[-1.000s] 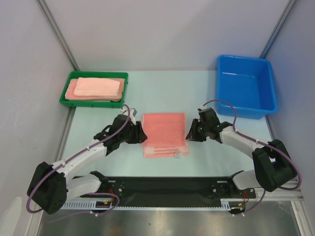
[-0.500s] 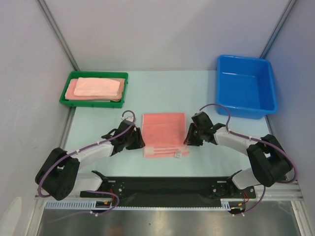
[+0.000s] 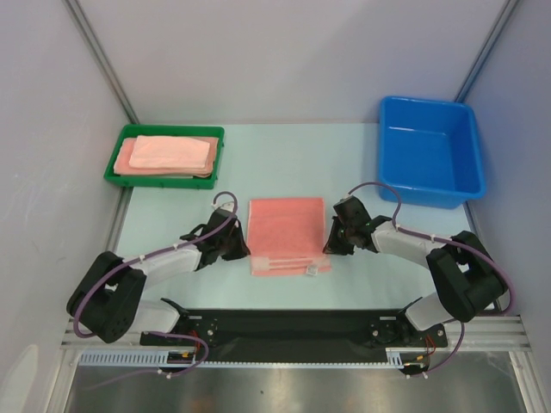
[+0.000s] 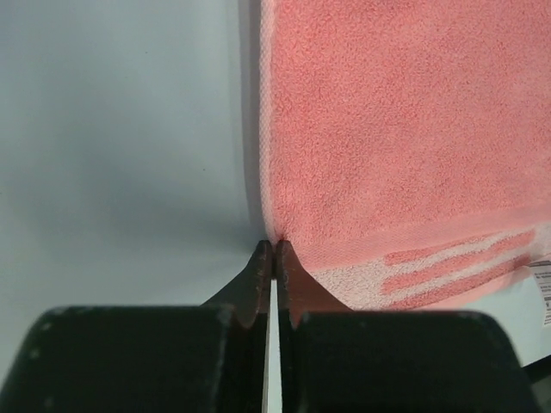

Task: Fold and stack the towels
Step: Fold the towel

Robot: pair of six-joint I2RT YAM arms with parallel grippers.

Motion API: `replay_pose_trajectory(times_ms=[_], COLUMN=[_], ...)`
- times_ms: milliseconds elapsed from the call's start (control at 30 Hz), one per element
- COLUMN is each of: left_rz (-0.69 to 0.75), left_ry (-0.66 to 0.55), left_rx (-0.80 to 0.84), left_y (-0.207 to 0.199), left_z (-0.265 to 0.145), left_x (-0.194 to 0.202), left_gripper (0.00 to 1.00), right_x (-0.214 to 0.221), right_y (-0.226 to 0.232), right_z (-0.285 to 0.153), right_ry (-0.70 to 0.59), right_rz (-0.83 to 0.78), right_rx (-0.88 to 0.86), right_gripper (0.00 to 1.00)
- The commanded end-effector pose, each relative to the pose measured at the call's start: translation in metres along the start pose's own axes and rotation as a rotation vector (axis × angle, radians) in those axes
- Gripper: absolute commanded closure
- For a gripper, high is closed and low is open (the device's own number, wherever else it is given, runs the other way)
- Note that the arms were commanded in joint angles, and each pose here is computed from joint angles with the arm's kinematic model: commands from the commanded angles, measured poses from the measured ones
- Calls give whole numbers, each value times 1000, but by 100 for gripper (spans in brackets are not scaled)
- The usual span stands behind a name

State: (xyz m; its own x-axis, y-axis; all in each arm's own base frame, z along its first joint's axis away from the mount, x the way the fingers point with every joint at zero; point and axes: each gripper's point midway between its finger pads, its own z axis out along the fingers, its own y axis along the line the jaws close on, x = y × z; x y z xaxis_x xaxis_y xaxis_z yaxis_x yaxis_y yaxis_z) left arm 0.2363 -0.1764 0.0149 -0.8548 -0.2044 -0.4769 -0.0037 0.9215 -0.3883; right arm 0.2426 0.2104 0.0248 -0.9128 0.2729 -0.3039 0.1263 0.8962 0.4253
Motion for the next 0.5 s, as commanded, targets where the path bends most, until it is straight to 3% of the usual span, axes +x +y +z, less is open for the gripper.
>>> replay_pose_trajectory(times_ms=[0,67,467], left_rz=[-2,9,39], left_ry=[9,4,16], left_rx=[-5,-4,43], left_y=[-2,-7,-37], left_z=[-1,-6,-38], left_x=[-4,-12,-38], left_gripper=[99,100,100], right_x=[-12,-14,-32], right_y=[7,10,33], right_z=[-4,-6,-28], right_ry=[-46,-47,-78], right_rz=[-11,-18,-80], right_rx=[-9,-10,-64], right_gripper=[91,100,100])
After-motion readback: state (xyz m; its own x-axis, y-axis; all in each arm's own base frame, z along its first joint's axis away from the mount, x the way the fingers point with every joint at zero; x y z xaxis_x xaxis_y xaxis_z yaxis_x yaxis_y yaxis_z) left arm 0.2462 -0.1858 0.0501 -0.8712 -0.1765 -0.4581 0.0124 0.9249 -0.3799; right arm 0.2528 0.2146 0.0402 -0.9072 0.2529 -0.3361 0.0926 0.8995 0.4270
